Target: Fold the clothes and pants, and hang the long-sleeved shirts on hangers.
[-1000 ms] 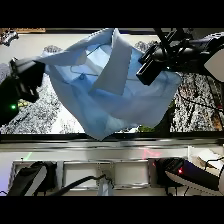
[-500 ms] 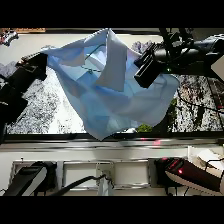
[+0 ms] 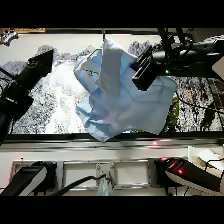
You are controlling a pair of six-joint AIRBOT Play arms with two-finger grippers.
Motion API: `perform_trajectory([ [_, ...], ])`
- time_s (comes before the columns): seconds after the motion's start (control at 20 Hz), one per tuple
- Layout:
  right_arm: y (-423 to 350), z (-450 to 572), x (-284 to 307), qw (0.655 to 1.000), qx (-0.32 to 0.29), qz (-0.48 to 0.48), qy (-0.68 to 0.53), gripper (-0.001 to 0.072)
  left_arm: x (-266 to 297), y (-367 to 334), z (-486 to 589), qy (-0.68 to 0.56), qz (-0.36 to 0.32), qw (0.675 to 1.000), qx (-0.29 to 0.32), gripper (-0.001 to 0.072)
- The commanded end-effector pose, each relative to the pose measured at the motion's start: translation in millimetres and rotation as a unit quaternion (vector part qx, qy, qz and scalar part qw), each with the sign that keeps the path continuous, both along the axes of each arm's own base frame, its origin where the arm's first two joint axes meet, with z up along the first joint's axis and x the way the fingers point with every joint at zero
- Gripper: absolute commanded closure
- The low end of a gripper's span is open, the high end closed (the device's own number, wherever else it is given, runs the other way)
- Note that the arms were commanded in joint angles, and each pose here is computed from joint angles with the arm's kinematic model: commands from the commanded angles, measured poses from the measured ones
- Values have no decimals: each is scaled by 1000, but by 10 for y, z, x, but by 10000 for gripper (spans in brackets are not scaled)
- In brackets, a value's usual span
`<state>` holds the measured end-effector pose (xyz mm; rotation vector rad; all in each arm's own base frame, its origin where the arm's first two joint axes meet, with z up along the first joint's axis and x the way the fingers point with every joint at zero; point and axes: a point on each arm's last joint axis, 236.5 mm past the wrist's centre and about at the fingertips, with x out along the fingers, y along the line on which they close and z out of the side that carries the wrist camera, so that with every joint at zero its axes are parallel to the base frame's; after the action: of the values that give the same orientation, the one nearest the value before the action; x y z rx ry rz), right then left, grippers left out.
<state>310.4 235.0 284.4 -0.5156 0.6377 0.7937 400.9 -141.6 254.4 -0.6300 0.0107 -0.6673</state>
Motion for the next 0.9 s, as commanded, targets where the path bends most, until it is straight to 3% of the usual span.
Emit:
perform_trajectory([
  [0.0,-40,-21,4,1000,-9,-4,1,690,-454,-585,30,-29,-122,992,31,397],
  [0.05,-44,-27,-1,1000,-11,-3,2,690,-515,-735,-79,-25,-135,989,62,381],
  [0.15,-43,-30,-6,1000,-11,-2,3,690,-516,-917,-286,-14,-124,985,117,168],
  [0.2,-41,-31,-9,1000,-11,-2,3,690,-500,-967,-380,-18,-113,982,151,143],
  [0.35,-56,-63,-39,1000,-16,-1,11,690,-423,-996,-565,-19,-78,973,216,140],
  [0.6,-15,-68,-88,1000,-10,8,20,690,-161,-717,-674,7,0,971,240,140],
  [0.85,90,-46,-182,999,10,27,32,690,-116,-826,-913,29,-17,968,248,149],
])
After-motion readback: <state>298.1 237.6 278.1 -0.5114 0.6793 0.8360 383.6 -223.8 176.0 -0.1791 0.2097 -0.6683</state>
